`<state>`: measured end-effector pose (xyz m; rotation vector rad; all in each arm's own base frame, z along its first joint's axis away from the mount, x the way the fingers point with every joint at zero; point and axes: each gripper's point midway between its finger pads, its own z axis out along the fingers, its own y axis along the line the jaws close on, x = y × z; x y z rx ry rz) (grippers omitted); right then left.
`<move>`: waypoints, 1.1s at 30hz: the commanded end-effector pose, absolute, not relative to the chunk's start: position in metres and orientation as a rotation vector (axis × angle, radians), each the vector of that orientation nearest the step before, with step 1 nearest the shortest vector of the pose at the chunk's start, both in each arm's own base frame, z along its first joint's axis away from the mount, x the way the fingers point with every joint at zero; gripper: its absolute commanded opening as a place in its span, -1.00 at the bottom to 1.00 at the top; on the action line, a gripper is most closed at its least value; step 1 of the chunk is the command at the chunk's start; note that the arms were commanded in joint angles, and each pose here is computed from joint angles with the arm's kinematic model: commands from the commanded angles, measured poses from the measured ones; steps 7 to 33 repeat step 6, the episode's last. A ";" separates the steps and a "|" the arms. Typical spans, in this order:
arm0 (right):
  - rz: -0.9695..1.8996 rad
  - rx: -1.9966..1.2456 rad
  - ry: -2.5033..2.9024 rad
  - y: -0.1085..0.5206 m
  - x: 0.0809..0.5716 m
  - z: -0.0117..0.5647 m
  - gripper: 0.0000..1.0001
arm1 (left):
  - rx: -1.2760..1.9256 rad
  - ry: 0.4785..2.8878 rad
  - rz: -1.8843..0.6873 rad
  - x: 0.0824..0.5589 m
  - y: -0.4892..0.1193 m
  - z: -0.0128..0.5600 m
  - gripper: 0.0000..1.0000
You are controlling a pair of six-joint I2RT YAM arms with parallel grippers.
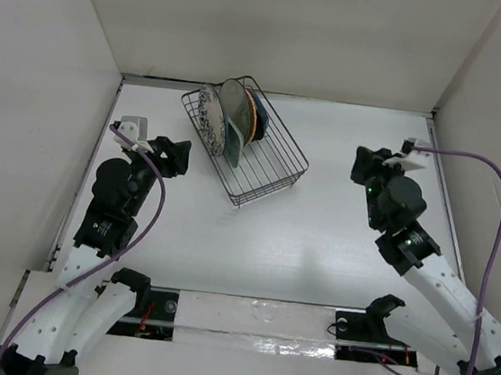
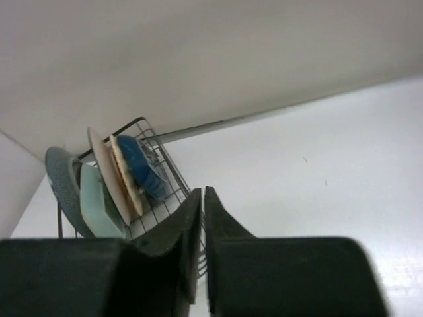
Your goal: Load the plates into the dish rack
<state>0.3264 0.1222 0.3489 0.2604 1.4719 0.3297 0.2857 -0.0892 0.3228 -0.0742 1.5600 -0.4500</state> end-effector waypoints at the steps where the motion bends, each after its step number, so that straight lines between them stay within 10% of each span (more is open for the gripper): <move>1: 0.367 0.370 1.454 0.095 0.314 0.339 -0.66 | -0.092 1.497 -0.441 0.287 -0.085 0.334 0.15; 2: 0.367 0.376 1.448 0.086 0.312 0.335 -0.29 | -0.090 1.495 -0.441 0.287 -0.086 0.333 0.14; 6: 0.423 0.313 1.521 0.100 0.319 0.325 0.10 | -0.078 1.476 -0.440 0.285 -0.085 0.335 0.13; 33: 0.423 0.313 1.521 0.100 0.319 0.325 0.10 | -0.078 1.476 -0.440 0.285 -0.085 0.335 0.13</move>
